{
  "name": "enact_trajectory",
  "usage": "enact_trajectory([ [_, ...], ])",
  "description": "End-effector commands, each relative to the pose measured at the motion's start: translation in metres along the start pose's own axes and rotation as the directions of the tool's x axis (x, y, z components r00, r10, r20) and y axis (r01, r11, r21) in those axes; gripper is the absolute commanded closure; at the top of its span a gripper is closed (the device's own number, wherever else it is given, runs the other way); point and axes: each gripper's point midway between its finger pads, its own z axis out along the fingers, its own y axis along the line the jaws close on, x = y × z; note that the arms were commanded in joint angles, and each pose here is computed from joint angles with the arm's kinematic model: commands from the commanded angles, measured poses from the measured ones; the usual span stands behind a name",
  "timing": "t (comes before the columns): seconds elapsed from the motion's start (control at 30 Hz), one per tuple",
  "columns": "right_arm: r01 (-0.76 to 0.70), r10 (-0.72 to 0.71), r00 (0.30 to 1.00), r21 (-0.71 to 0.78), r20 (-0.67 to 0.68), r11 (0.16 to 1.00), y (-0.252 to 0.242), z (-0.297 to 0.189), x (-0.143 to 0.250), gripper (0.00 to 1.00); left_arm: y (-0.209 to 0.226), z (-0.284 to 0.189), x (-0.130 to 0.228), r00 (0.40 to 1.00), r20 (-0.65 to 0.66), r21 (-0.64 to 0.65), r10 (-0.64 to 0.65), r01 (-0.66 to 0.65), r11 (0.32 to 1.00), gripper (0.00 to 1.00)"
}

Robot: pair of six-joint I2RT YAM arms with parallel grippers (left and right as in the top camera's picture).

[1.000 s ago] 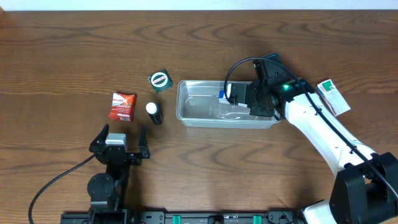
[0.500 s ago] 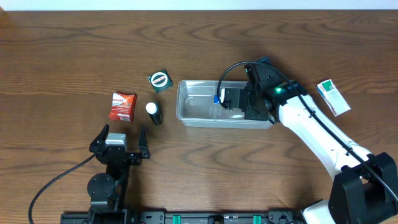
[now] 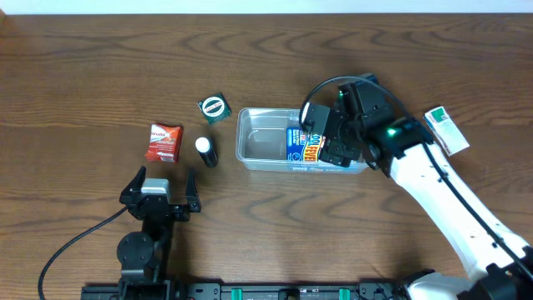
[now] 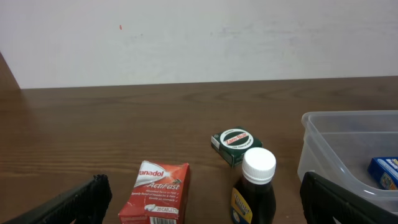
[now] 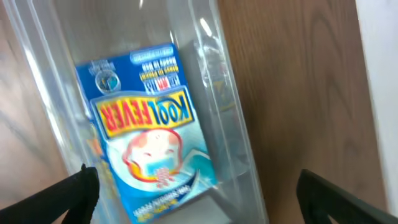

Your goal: Pack container

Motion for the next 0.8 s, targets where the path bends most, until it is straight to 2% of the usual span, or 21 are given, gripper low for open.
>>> enact_trajectory([
  [0.0, -0.268, 0.281, 0.955, -0.136, 0.094, 0.954, 0.021, -0.008, -0.024, 0.01, -0.003, 0.001, 0.016, 0.999, -0.051, 0.018, 0.004, -0.003, 1.000, 0.02],
  [0.13, -0.364, 0.417, 0.899, -0.300, 0.133, 0.882, 0.040, -0.015, -0.044, 0.01, -0.003, 0.001, 0.016, 0.999, -0.051, 0.018, 0.004, -0.003, 1.000, 0.02],
  [0.2, -0.397, 0.461, 0.875, -0.328, 0.147, 0.857, 0.041, -0.017, -0.051, 0.01, -0.003, 0.001, 0.016, 0.999, -0.051, 0.018, 0.004, -0.003, 1.000, 0.02],
  [0.23, -0.416, 0.482, 0.862, -0.327, 0.155, 0.849, 0.038, -0.017, -0.054, 0.05, -0.003, 0.001, 0.016, 0.999, -0.051, 0.018, 0.004, -0.003, 1.000, 0.02],
  [0.33, -0.487, 0.545, 0.822, -0.289, 0.168, 0.824, 0.024, -0.016, -0.058, 0.29, -0.003, 0.001, 0.016, 0.999, -0.051, 0.018, 0.004, -0.003, 1.000, 0.02],
  [0.4, -0.589, 0.632, 0.759, -0.246, 0.158, 0.770, 0.012, -0.014, -0.056, 0.53, -0.003, 0.001, 0.016, 0.999, -0.051, 0.018, 0.004, -0.003, 1.000, 0.02],
  [0.57, -0.744, 0.774, 0.618, -0.215, 0.139, 0.633, 0.001, -0.011, -0.056, 0.84, -0.003, 0.001, 0.016, 0.999, -0.051, 0.018, 0.004, -0.003, 1.000, 0.02],
  [0.67, -0.811, 0.831, 0.542, -0.179, 0.122, 0.556, 0.001, -0.007, -0.055, 0.98, -0.003, 0.001, 0.016, 0.999, -0.051, 0.018, 0.004, -0.003, 1.000, 0.02],
  [0.77, -0.835, 0.856, 0.507, -0.186, 0.102, 0.517, 0.010, 0.002, -0.062, 0.99, -0.003, 0.001, 0.016, 0.999, -0.051, 0.018, 0.004, -0.003, 1.000, 0.02],
])
